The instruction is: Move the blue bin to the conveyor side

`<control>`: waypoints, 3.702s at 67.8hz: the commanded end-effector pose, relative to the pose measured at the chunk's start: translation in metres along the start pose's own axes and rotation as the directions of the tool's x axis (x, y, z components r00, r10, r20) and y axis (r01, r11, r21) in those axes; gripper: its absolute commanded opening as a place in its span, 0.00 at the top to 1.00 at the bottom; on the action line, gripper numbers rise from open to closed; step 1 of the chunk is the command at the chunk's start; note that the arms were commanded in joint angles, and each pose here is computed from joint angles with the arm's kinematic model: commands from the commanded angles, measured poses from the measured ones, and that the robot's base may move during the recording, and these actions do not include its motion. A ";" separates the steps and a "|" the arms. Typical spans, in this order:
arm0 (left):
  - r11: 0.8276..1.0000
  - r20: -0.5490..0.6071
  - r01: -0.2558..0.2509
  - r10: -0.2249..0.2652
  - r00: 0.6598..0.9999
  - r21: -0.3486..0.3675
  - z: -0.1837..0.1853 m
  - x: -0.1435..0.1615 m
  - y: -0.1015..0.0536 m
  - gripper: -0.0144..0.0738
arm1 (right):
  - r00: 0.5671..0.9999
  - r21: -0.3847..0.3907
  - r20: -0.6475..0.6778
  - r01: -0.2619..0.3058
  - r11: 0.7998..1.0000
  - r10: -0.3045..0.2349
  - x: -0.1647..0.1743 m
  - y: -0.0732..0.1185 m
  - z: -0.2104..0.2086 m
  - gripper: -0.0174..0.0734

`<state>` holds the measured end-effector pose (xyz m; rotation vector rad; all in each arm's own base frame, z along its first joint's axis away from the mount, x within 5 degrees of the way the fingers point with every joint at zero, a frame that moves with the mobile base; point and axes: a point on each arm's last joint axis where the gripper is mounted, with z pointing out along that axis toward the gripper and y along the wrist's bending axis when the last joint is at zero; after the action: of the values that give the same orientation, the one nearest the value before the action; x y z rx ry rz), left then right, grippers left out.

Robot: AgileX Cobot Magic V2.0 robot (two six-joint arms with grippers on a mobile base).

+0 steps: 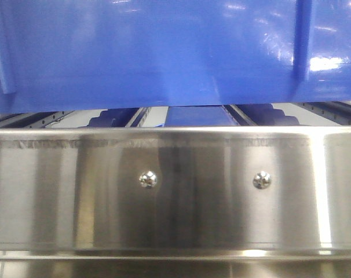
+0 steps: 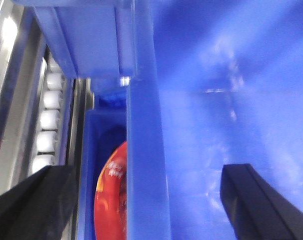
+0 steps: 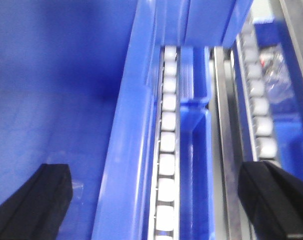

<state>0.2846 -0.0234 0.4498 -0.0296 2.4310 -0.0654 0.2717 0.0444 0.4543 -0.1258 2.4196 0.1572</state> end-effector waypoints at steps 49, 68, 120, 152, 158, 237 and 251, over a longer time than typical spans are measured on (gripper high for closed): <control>1.000 -0.137 -0.012 0.008 0.991 -0.026 0.053 0.004 0.002 0.28 | 0.995 -0.038 -0.095 0.026 0.999 -0.029 -0.006 0.015 0.046 0.19; 1.000 -0.137 -0.012 0.008 0.991 -0.026 0.053 0.004 0.002 0.29 | 0.995 -0.040 -0.095 0.027 0.999 -0.031 -0.006 0.016 0.046 0.19; 0.999 -0.111 -0.014 0.010 0.994 -0.031 0.043 0.004 0.003 0.85 | 0.997 -0.034 -0.075 0.032 0.999 -0.034 -0.006 0.015 0.038 0.89; 1.000 0.190 -0.003 0.003 0.982 0.002 -0.081 0.023 0.006 0.85 | 0.981 -0.035 0.188 0.050 0.998 -0.042 0.012 0.014 -0.071 0.89; 1.000 0.229 -0.003 0.001 0.973 0.006 -0.097 0.029 0.007 0.85 | 0.974 -0.037 0.223 0.052 0.998 -0.042 0.020 0.013 -0.088 0.89; 1.000 0.217 0.000 -0.007 0.976 0.031 -0.109 0.065 0.009 0.85 | 0.963 -0.039 0.266 0.053 0.998 -0.041 0.066 0.009 -0.114 0.89; 1.000 0.217 0.000 -0.007 0.976 0.031 -0.109 0.065 0.009 0.85 | 0.963 -0.039 0.266 0.053 0.998 -0.041 0.066 0.009 -0.114 0.89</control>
<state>0.1666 -0.0193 0.4779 -0.0143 2.3201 -0.1648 0.1500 0.0407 0.4837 -0.1718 2.2767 0.2788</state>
